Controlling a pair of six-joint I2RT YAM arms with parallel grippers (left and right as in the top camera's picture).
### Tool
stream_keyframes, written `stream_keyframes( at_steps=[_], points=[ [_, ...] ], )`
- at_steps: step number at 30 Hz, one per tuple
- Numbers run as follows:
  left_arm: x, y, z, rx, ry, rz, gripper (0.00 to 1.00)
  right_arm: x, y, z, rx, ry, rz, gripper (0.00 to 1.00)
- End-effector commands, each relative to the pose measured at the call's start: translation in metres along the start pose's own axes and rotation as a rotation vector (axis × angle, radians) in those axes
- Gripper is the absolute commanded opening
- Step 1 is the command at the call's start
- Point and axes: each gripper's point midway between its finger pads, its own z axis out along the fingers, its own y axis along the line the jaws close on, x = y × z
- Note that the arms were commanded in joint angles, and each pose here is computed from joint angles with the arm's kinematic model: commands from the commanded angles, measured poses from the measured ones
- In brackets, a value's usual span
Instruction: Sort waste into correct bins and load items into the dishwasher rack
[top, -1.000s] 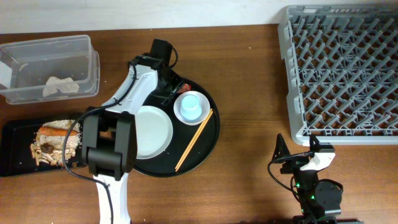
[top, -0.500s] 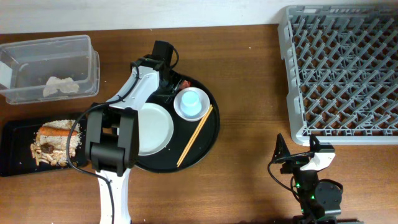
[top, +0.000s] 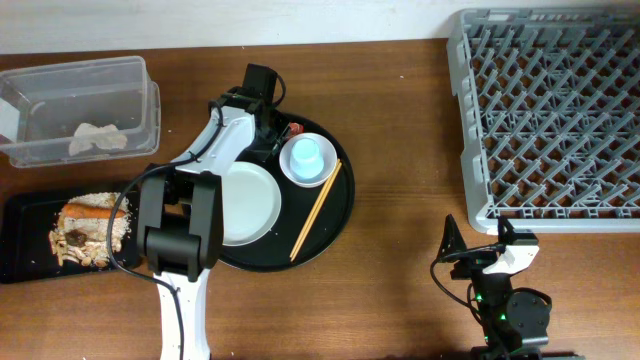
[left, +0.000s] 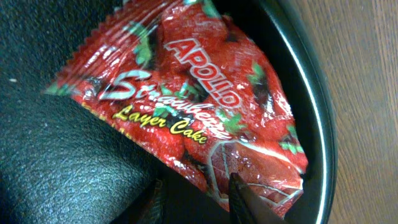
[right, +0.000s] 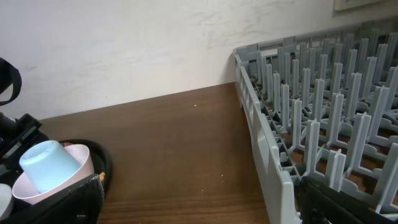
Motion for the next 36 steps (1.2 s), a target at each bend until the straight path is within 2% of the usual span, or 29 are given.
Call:
stream_keyframes(
  at_steps=[1, 8, 12, 13, 21, 30, 36],
  points=[
    [-0.007, 0.018, 0.02, -0.058, -0.02, -0.016, 0.3, 0.003, -0.001, 0.0, 0.004, 0.003, -0.01, 0.98],
    [-0.008, 0.019, 0.02, -0.058, -0.021, -0.018, 0.2, 0.003, -0.001, 0.0, 0.005, 0.003, -0.01, 0.98],
    [-0.01, 0.019, 0.02, -0.058, -0.021, -0.021, 0.03, 0.003, -0.001, 0.0, 0.005, 0.003, -0.01, 0.98],
    [-0.009, 0.019, 0.02, -0.057, -0.018, -0.019, 0.01, 0.003, -0.001, 0.0, 0.005, 0.003, -0.01, 0.98],
    [-0.001, 0.008, 0.013, -0.011, 0.04, 0.064, 0.01, 0.003, -0.001, 0.0, 0.005, 0.003, -0.01, 0.98],
    [-0.018, -0.018, -0.05, 0.073, -0.059, 0.115, 0.01, 0.003, -0.001, 0.0, 0.004, 0.003, -0.01, 0.98],
    [-0.02, -0.021, -0.071, 0.091, -0.076, 0.12, 0.01, 0.003, -0.001, 0.0, 0.005, 0.003, -0.01, 0.98]
  ],
)
